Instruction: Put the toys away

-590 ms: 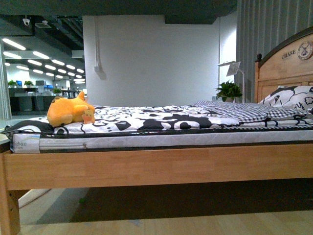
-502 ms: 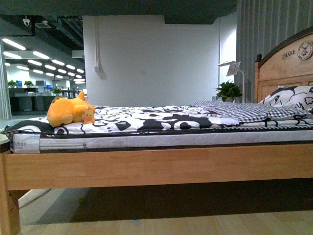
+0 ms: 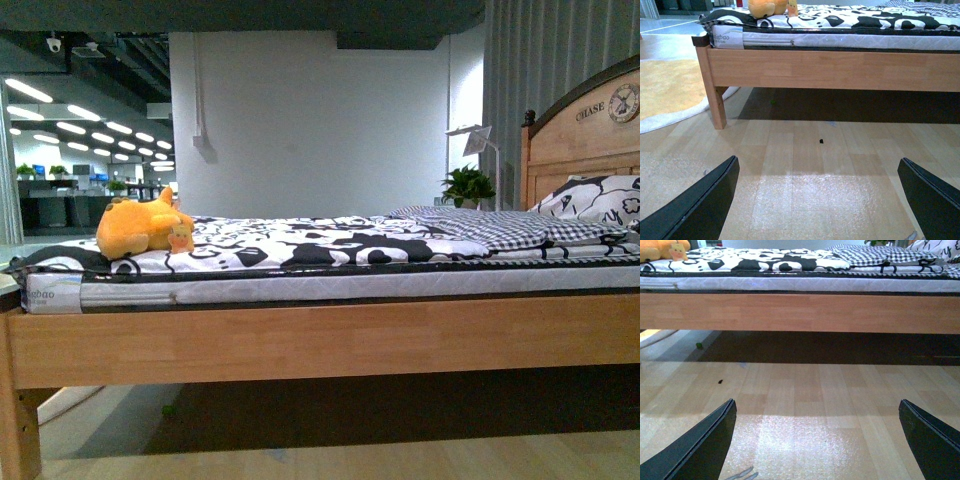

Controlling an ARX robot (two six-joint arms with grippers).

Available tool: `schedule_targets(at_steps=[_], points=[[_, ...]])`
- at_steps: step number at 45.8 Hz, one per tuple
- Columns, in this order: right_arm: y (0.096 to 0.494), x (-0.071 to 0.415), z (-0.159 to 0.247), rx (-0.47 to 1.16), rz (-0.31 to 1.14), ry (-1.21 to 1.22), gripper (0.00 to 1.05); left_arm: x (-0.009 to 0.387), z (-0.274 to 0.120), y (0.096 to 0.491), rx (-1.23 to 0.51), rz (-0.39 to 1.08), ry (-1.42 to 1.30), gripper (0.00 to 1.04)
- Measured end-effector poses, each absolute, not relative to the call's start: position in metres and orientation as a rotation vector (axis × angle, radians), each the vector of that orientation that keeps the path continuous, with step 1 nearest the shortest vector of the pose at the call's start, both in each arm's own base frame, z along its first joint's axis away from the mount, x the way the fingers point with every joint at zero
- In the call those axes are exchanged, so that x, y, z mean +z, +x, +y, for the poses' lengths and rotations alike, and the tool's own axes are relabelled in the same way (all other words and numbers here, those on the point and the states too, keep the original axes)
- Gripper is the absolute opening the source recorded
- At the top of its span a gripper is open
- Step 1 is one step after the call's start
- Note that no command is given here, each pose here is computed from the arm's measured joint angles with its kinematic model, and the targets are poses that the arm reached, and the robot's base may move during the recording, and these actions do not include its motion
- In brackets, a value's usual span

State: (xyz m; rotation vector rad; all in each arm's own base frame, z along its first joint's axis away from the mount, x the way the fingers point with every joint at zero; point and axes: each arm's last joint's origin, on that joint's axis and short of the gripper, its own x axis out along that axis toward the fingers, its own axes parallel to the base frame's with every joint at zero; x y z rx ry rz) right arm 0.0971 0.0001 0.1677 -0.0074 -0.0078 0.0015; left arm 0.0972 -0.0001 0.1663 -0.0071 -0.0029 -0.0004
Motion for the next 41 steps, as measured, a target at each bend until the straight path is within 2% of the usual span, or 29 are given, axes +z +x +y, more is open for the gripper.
schedule_targets(at_steps=[41], points=[[0.0971,0.1677,0.0001,0.001,-0.008,-0.007,0.98,0.1663,-0.0001,0.0972,0.0,-0.003,-0.007,0.99]])
